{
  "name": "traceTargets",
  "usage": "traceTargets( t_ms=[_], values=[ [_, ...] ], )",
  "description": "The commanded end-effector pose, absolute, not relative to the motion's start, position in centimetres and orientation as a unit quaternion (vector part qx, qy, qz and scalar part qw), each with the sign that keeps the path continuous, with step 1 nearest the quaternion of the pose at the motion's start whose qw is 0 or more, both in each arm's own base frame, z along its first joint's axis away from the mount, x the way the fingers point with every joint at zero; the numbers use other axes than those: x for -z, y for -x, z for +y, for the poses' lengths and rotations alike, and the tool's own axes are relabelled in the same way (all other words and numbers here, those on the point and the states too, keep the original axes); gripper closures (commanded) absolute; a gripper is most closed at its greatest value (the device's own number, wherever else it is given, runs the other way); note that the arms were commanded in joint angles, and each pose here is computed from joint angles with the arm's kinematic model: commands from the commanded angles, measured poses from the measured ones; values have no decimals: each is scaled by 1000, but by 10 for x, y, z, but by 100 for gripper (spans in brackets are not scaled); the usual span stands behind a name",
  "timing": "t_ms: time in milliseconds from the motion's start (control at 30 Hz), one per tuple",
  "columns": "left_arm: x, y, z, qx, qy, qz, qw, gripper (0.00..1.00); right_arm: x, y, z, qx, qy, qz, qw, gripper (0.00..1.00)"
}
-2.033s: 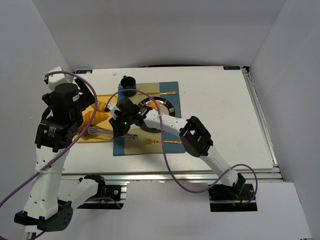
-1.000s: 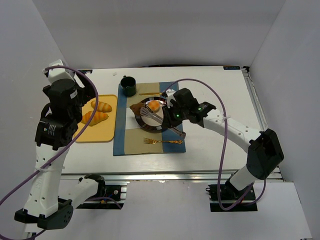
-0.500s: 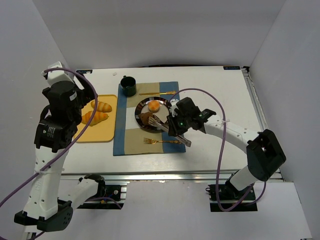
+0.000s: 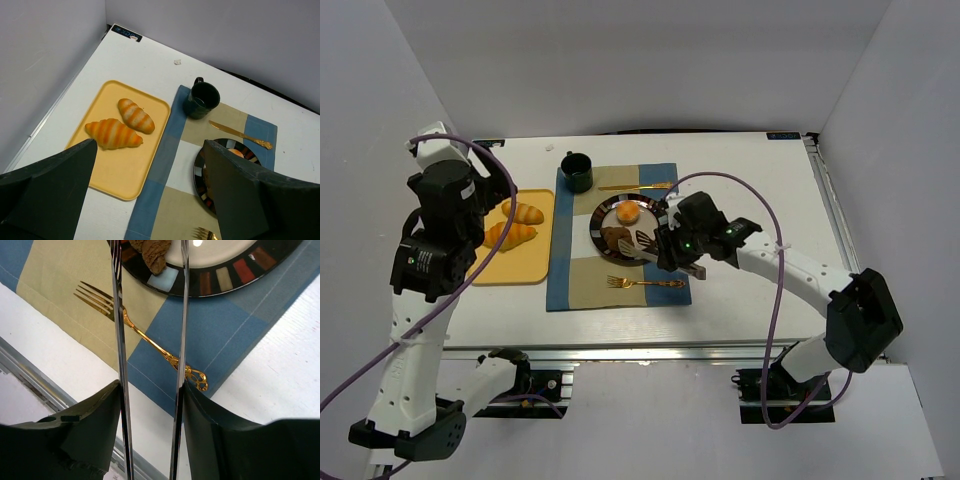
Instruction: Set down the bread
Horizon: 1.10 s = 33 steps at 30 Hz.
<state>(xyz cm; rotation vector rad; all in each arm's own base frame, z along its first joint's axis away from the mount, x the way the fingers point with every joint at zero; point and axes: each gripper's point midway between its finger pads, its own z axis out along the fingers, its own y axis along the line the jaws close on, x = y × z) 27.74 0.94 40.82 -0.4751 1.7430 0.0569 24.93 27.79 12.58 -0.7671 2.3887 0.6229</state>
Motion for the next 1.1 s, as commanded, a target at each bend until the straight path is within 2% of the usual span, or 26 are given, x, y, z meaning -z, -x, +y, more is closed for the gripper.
traceTargets(
  t_ms=[0, 200, 300, 400, 633, 667, 700, 733, 1067],
  values=[
    [-414, -282, 5, -12, 205, 753, 625, 2, -167, -265, 278, -235, 265, 875, 330, 44],
    [-414, -288, 2, -6, 203, 752, 627, 2, -219, -286, 259, -218, 212, 868, 393, 45],
    [-415, -290, 1, -7, 202, 753, 626, 2, -243, -316, 226, -180, 142, 870, 437, 45],
    [-415, -295, 0, -9, 199, 754, 625, 2, -242, -356, 186, -122, 60, 882, 450, 44],
    [-413, -312, -6, -8, 190, 759, 623, 2, -204, -444, 149, -60, 0, 905, 422, 42],
    [-413, -314, -7, -7, 189, 759, 623, 2, -180, -456, 150, -50, 9, 914, 403, 42],
    [-412, -316, -7, -7, 190, 760, 622, 2, -185, -469, 151, -48, 9, 911, 410, 42],
    [-411, -320, -8, -9, 190, 761, 620, 2, -156, -480, 147, -33, 6, 922, 385, 42],
    [-409, -325, -2, -29, 212, 765, 608, 2, -89, -560, 136, 3, -1, 936, 353, 40]
  ],
)
